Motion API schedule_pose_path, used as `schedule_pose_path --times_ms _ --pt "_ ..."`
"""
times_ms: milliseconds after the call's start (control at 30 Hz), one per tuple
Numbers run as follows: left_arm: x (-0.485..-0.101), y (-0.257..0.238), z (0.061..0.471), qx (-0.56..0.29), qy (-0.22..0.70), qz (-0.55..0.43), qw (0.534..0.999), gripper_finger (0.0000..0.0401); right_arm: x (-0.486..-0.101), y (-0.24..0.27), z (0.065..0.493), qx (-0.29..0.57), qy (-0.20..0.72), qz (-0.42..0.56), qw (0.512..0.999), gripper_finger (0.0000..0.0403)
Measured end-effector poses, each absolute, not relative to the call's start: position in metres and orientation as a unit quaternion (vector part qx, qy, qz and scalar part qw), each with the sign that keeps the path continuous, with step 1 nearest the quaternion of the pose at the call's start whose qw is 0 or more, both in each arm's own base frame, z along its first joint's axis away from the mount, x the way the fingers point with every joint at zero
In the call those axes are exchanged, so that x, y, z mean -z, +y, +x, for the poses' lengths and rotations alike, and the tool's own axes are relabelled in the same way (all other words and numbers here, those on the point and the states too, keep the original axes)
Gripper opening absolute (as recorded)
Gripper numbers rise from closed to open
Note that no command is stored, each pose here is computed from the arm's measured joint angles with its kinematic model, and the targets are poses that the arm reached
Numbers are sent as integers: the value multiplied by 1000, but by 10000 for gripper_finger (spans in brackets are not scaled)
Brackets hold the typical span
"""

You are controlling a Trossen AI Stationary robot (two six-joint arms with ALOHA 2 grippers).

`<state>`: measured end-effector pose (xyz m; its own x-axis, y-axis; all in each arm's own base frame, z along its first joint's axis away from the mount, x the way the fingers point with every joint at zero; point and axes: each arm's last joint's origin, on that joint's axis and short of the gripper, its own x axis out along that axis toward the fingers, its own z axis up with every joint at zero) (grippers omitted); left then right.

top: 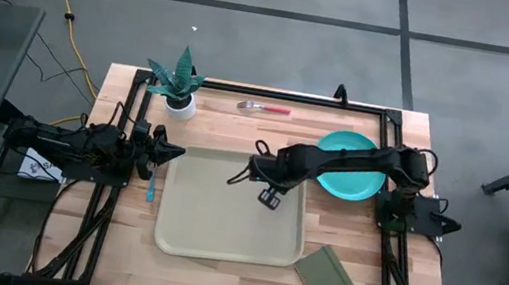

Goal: Pick and place plate/cup/fork/spoon on tray
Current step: Put the blue cup on top of the gray tray

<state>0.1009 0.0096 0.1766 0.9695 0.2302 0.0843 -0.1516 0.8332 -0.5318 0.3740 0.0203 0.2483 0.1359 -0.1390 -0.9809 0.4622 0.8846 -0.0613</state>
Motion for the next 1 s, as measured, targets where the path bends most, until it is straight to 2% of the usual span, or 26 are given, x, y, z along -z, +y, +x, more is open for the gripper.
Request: schedule_pose_path --times_ms 667,1000 --pt "-177 10 101 -100 -73 -271 955 1 -236 17 375 220 615 186 734 1" --pt "-177 10 101 -100 -73 -271 955 1 -237 17 378 215 604 192 743 41"
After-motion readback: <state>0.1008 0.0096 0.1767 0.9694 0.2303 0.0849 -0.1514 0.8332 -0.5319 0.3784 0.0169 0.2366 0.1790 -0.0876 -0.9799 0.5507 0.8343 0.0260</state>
